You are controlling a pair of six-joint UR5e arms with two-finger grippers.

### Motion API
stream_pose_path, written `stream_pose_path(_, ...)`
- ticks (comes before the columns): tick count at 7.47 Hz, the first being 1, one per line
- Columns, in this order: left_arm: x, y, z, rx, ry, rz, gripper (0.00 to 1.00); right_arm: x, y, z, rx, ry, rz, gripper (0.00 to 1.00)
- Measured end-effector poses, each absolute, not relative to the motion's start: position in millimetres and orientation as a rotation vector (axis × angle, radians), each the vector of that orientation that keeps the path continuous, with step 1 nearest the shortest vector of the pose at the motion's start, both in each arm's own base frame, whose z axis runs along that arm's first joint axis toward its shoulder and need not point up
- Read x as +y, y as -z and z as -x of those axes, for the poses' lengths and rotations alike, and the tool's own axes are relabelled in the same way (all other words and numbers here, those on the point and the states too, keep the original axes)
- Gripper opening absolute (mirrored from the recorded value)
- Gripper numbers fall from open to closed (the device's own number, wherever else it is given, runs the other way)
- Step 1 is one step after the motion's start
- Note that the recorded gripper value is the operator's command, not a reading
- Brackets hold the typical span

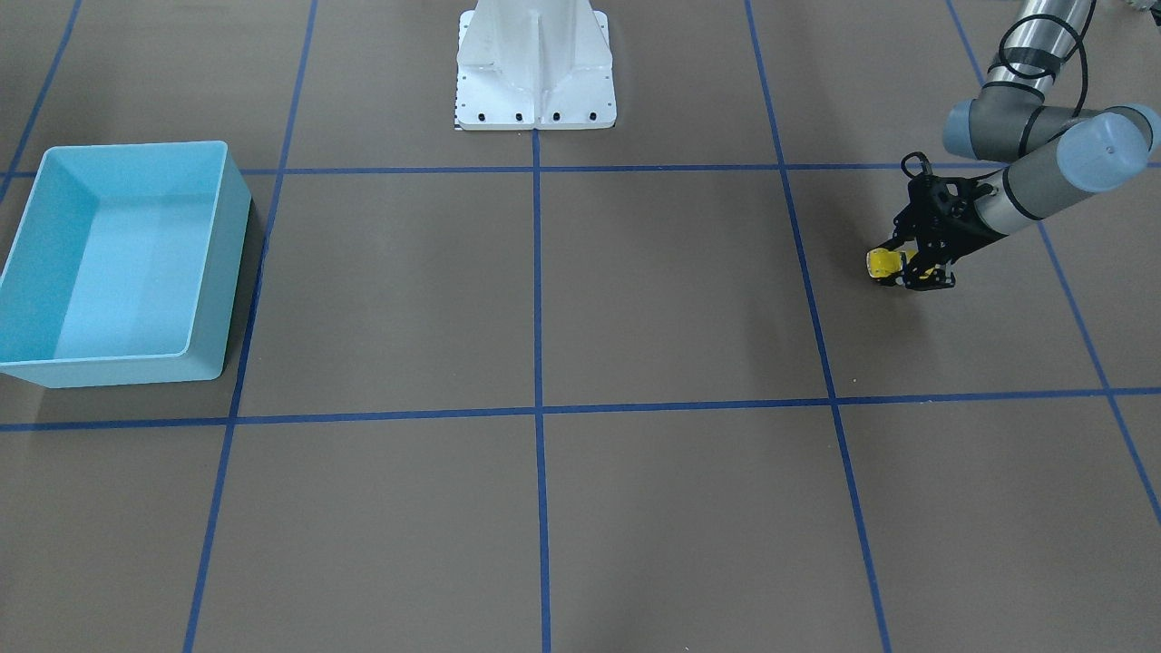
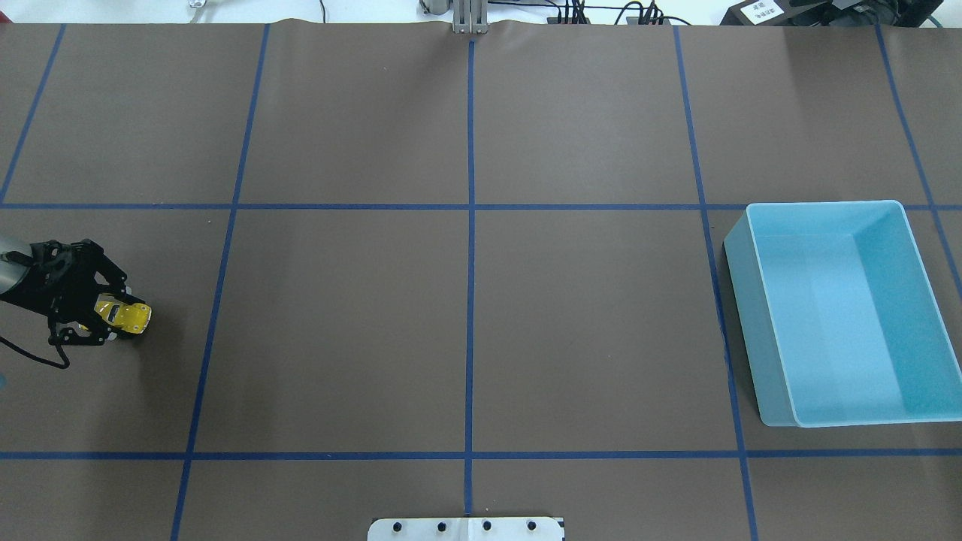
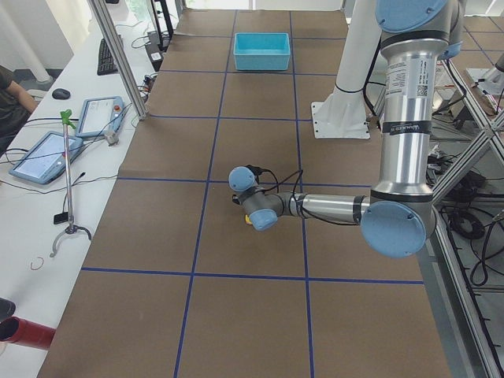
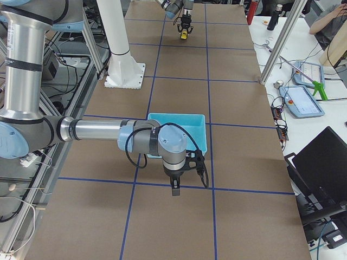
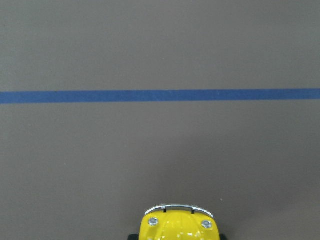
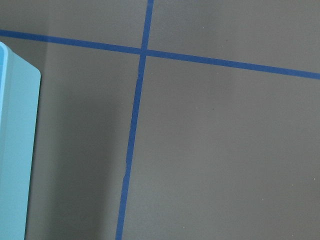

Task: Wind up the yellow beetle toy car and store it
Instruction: 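Drag the held car along the table away from the table edge, then pull the held car back along the table to wind it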

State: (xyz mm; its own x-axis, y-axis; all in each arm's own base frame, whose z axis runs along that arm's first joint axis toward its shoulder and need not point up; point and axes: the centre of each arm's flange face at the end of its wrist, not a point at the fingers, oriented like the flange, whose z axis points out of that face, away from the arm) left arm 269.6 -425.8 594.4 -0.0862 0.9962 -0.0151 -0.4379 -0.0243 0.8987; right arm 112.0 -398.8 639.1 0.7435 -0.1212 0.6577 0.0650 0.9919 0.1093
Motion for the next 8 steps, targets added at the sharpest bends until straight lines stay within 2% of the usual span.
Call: stream_pose_path(8,-404,-627,-245,0.919,-1.451,-0.851,0.0,-400,-636,-112,-0.724,0.105,-0.088,1.0)
